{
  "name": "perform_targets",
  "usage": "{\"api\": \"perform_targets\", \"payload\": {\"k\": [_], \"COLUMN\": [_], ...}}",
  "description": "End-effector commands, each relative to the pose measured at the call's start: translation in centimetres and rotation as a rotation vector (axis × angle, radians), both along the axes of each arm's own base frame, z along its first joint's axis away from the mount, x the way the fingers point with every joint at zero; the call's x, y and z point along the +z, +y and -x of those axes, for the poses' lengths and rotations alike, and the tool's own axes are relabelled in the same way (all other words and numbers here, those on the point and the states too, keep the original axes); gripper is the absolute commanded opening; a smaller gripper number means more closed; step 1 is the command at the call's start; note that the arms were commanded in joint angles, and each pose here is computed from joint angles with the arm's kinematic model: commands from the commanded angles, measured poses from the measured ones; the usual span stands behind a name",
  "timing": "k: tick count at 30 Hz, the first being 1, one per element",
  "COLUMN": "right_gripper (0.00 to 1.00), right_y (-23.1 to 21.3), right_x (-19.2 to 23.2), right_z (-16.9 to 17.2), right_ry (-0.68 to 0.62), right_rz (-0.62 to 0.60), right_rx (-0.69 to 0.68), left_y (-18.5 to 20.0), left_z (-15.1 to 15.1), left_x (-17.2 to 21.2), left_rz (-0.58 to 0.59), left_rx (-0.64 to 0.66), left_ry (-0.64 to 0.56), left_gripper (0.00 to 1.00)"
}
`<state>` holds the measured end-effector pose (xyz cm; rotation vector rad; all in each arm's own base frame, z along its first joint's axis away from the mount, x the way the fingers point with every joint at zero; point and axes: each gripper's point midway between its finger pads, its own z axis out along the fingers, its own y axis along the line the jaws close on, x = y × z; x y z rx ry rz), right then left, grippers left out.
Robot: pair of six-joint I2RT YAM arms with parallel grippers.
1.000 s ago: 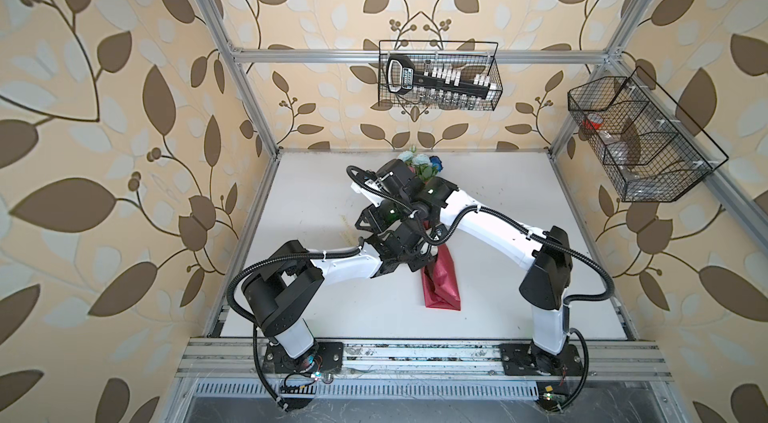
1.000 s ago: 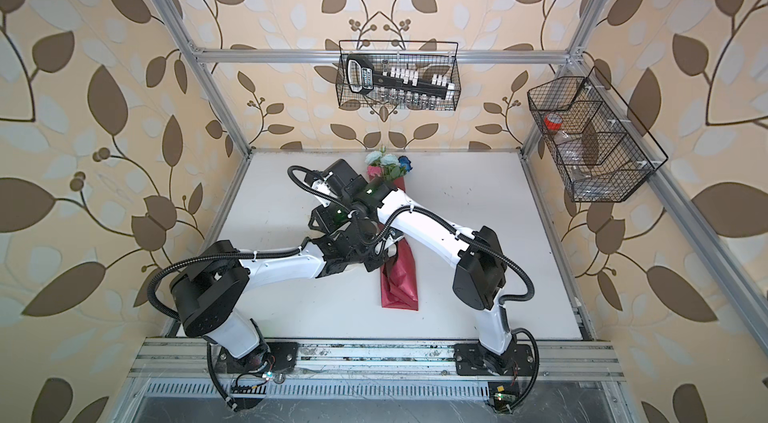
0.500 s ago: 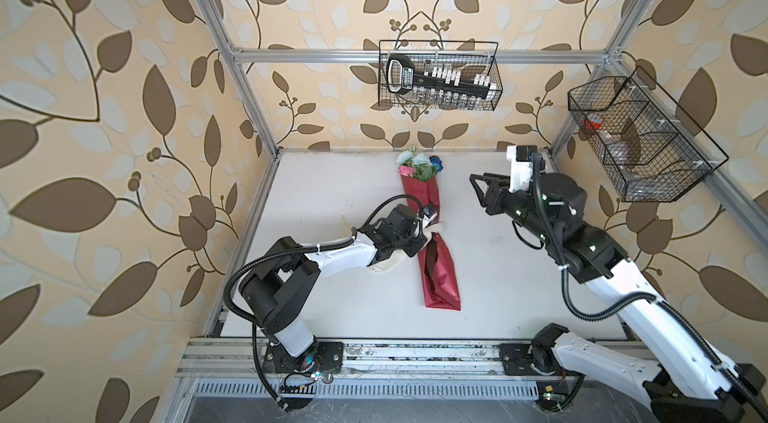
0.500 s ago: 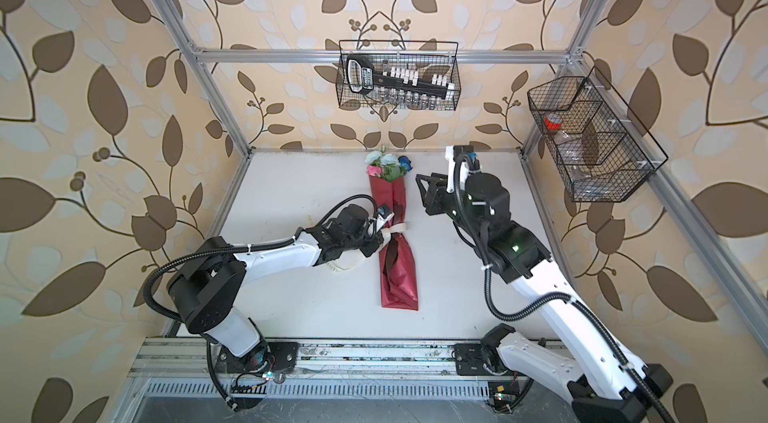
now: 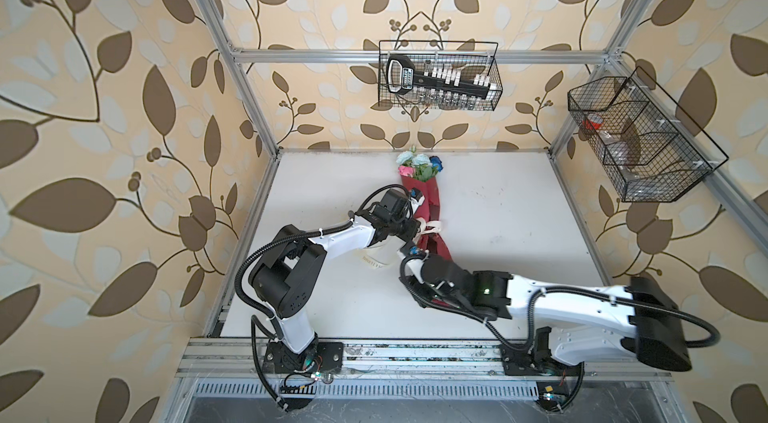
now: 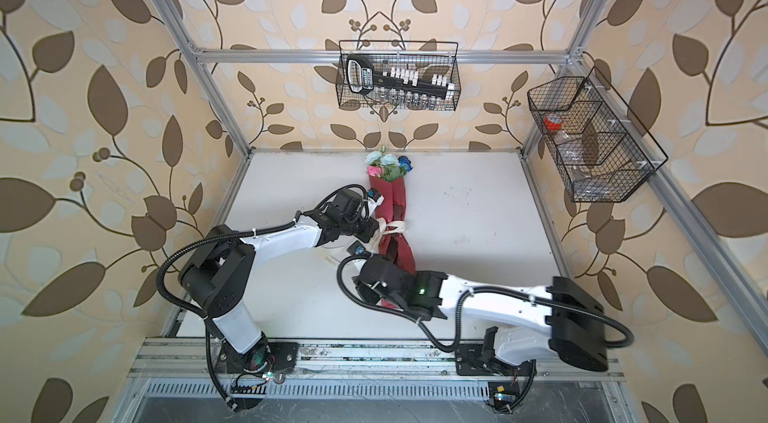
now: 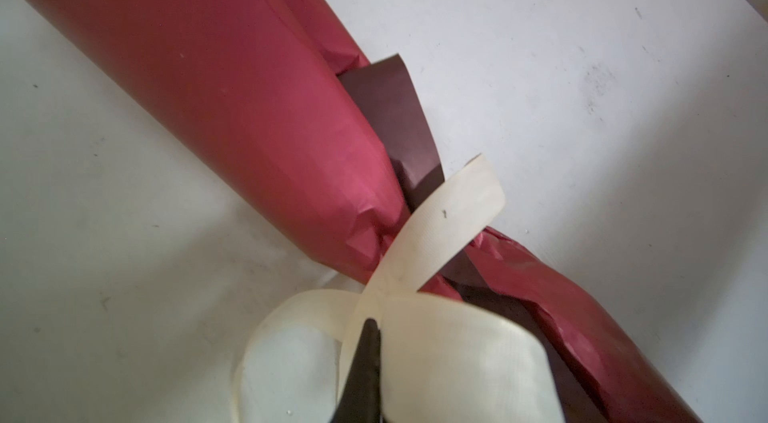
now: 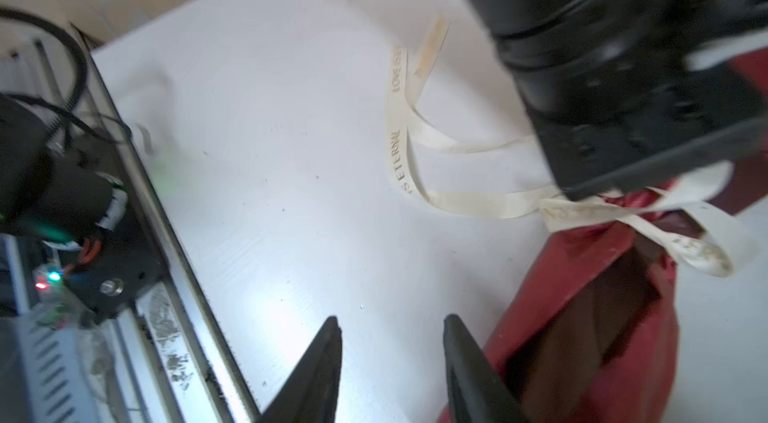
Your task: Tie the bouquet of fake flowers
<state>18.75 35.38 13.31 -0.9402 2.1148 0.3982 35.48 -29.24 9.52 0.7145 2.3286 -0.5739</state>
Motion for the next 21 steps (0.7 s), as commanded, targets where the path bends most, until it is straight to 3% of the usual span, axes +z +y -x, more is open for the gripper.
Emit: {"api": "perform_targets", "payload": {"k": [1,11,21], "right_gripper": [0.42,0.57,0.68], "right_y": [3.1,5.3,6.7], "right_x": [-0.2,-7.2,-9.6], "right_z": [-1.0,-4.5,-8.4], "right_ry": [-0.088,-0.236,-0.2], "right_rz": [0.034,0.261,0.26], "right_rx": [0.057,0.066,0.044], "left_y": [-0.6,-0.5,-0.2], "left_z": [-0.4,-0.5,-0.3], "left_x": [1.6,1.5,1.3], "left_rz": [0.05,0.078,0.072], "left_rx": [0.0,0.012,0.012], "left_ry": [0.01,0.046,0.052], "left_gripper": [0.0,0.0,0.0]}}
